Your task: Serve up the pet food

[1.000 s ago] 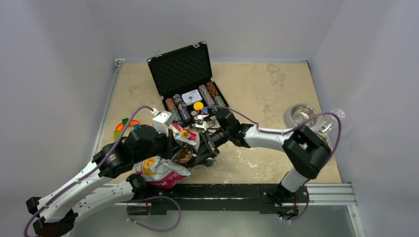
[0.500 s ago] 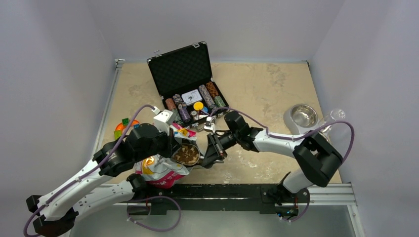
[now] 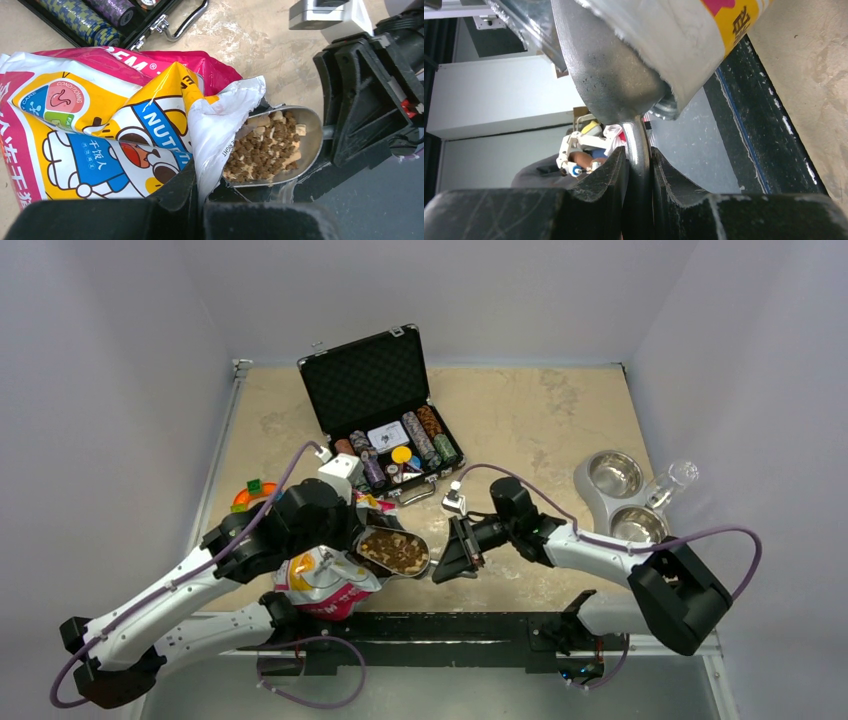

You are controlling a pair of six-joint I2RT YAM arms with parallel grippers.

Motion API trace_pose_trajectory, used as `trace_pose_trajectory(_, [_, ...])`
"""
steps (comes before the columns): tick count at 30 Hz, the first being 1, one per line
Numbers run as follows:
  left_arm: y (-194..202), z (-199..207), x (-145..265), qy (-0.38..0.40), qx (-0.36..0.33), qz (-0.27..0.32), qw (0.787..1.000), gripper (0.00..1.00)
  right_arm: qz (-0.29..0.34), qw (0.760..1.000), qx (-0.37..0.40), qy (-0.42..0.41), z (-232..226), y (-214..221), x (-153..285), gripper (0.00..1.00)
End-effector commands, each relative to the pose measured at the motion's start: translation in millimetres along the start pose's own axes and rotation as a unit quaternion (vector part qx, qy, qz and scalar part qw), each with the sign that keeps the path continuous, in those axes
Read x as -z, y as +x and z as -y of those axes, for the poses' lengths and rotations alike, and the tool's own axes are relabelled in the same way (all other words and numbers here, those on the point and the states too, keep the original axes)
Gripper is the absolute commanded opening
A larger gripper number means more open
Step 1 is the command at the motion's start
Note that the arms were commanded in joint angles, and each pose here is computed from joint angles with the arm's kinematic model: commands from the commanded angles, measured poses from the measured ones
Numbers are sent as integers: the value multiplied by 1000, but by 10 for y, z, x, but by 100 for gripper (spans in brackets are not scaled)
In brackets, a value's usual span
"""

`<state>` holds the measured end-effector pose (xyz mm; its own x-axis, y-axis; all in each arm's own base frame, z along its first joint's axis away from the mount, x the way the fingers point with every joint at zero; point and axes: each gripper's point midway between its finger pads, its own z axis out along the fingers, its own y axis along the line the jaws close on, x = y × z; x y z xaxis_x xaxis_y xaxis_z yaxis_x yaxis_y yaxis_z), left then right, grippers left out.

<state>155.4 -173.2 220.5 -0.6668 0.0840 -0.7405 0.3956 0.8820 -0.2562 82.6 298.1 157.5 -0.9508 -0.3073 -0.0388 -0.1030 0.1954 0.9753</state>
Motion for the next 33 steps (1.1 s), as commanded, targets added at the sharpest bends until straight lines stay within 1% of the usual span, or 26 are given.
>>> trace_pose_trajectory(1, [-339, -142, 28, -60, -6, 48, 997, 0, 24, 997, 60, -35, -248, -23, 101, 0])
trace_pose_trajectory(5, [-368, -157, -21, -81, -13, 33, 996, 0, 38, 997, 48, -41, -258, 40, 196, 0])
trace_pose_trajectory(12, [-381, -270, -69, -122, -8, 33, 992, 0, 46, 998, 30, -38, -255, 247, 355, 0])
trace_pose_trajectory(17, [-342, -360, -86, -162, 0, 12, 987, 0, 72, 996, 13, -42, -365, 310, 489, 0])
trace_pose_trajectory(22, [-358, -444, -66, -187, 3, 17, 982, 0, 98, 994, -20, -48, -453, 291, 572, 0])
trace_pose_trajectory(25, [-360, -482, -57, -198, 4, 18, 980, 0, 106, 992, -20, -59, -570, 295, 615, 0])
trace_pose_trajectory(29, [-355, -610, -7, -237, 7, 15, 971, 0, 110, 992, -21, -61, -659, 367, 670, 0])
trace_pose_trajectory(31, [-351, -634, 8, -242, 7, 14, 970, 0, 124, 990, -19, -67, -710, 378, 718, 0])
trace_pose_trajectory(33, [-356, -617, 4, -235, 7, 17, 972, 0, 153, 985, -18, -76, -787, 317, 796, 0])
